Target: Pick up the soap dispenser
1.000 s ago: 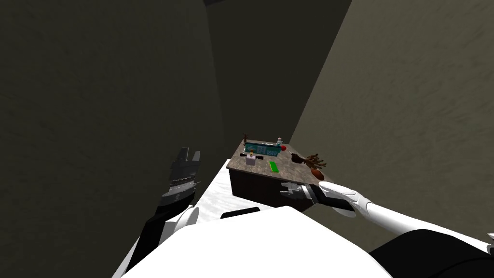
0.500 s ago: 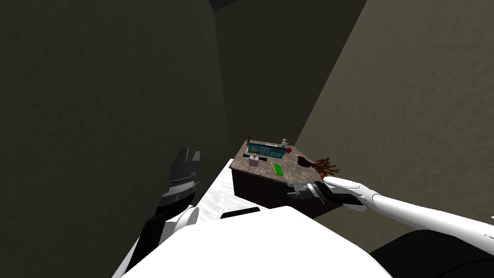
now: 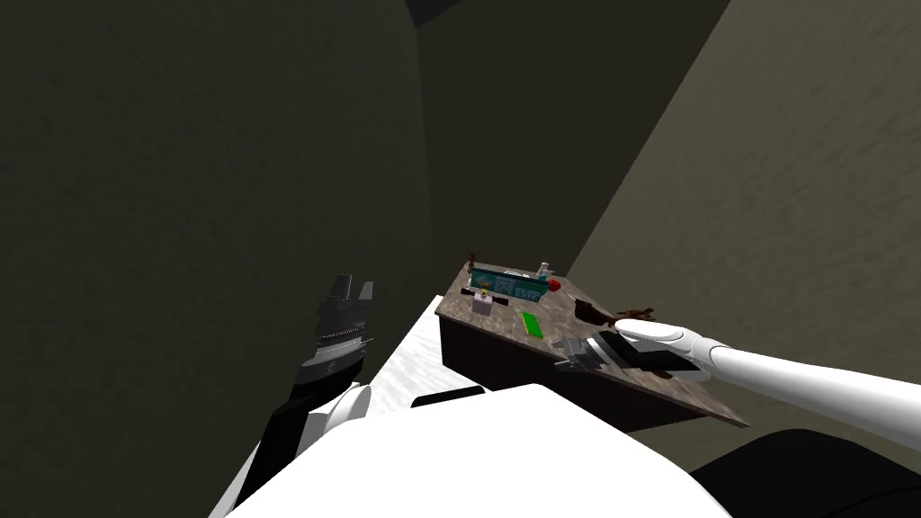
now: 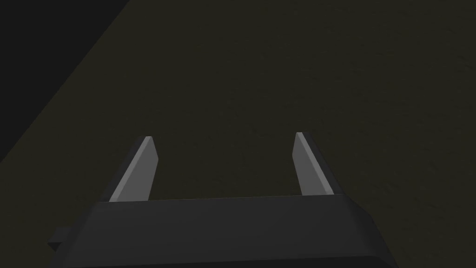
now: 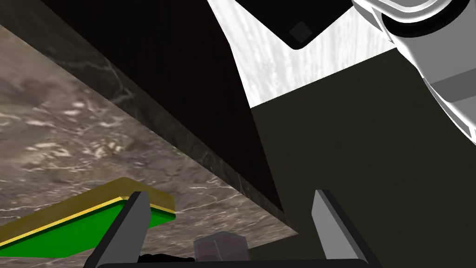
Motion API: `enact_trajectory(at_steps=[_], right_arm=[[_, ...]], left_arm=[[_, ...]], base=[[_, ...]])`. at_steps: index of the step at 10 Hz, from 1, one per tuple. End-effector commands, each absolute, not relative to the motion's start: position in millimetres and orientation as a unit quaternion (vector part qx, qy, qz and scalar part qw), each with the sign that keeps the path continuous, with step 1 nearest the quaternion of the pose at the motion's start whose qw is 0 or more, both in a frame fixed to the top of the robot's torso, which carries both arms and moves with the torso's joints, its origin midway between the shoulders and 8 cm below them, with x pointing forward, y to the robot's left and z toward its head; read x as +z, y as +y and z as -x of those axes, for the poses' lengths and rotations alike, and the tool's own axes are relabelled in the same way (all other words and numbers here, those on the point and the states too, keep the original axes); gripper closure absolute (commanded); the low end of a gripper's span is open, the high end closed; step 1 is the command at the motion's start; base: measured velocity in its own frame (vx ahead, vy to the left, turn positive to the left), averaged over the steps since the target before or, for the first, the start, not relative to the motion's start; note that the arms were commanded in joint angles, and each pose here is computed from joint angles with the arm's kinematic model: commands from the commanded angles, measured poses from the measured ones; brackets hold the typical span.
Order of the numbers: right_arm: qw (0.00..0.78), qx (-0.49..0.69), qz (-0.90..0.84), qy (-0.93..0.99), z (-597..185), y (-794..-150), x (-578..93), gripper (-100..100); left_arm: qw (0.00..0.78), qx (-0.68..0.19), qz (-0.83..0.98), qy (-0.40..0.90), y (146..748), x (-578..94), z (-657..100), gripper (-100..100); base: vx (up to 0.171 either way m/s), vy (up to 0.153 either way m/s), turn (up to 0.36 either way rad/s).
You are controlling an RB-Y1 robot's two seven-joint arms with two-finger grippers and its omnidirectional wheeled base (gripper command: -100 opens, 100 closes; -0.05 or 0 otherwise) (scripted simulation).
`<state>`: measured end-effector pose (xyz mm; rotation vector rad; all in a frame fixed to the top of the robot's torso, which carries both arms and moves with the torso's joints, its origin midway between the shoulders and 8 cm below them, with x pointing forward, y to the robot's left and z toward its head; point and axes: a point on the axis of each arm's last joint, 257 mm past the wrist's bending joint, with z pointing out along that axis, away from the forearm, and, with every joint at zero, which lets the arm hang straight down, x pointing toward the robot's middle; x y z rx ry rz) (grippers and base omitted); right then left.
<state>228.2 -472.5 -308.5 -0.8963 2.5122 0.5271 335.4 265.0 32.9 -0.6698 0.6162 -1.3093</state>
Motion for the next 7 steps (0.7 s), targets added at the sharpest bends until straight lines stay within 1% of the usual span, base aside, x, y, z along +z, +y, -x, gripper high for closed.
enact_trajectory(at_steps=[1,5,6,7], right_arm=[[0.196,0.173,0.333,0.906,-227,-487,-300,-100],[0.159,0.129,0.358,0.911,-222,-526,-281,-100],[0.144,0.11,0.368,0.912,-221,-542,-272,-100],[0.13,0.092,0.378,0.912,-221,-556,-262,-100]], left_arm=[[0.699,-0.587,0.301,0.276,265,33,-335,0],[0.699,-0.587,0.301,0.276,265,33,-335,0],[0.699,-0.587,0.301,0.276,265,33,-335,0],[0.699,-0.587,0.301,0.276,265,33,-335,0]], base=[[0.04,0.036,0.107],[0.053,0.056,0.149],[0.04,0.093,0.172],[0.047,0.126,0.284]])
